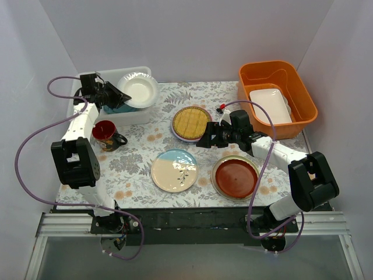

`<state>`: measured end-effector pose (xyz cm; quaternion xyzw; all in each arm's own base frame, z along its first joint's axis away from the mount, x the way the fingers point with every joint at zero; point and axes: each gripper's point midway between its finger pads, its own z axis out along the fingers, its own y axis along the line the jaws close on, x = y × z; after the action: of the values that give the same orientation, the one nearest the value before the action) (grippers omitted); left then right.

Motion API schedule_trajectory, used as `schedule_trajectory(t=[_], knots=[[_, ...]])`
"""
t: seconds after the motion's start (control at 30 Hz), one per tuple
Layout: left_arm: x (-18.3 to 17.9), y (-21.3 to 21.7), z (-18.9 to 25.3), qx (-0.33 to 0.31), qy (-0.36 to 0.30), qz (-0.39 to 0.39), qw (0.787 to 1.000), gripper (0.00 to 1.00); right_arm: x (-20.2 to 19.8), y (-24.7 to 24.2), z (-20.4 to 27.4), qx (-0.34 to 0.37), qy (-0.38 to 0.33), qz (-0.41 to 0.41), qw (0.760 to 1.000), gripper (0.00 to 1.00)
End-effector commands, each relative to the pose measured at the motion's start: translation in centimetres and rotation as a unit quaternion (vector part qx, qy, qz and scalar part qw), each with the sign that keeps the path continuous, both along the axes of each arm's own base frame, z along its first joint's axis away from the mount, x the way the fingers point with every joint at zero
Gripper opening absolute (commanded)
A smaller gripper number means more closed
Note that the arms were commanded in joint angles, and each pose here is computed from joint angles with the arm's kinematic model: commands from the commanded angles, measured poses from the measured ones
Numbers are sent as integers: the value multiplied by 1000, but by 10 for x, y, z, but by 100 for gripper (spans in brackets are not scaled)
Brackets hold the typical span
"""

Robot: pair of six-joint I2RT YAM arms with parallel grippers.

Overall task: Place the plates into the plastic bin on the countertop
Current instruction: Place the plate in the plastic bin.

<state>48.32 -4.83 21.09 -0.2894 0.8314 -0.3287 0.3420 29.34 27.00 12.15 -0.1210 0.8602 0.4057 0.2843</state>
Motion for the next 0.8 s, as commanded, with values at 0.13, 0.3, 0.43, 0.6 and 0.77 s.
schedule_trajectory(t=[0.13,0.3,0.43,0.6,0.77], knots=[[2,29,46,-58,-69,1,996,0,9,3,15,10,-23,1,1000,92],[4,45,44,-62,-67,16,996,0,10,3,14,8,-23,-1,1000,92],[9,63,46,-69,-70,28,995,0,10,3,13,7,-22,-2,1000,92],[16,79,39,-76,-63,45,994,0,11,3,11,5,-20,-4,1000,92],[22,93,28,-80,-51,63,993,0,11,3,12,5,-20,-3,1000,92]])
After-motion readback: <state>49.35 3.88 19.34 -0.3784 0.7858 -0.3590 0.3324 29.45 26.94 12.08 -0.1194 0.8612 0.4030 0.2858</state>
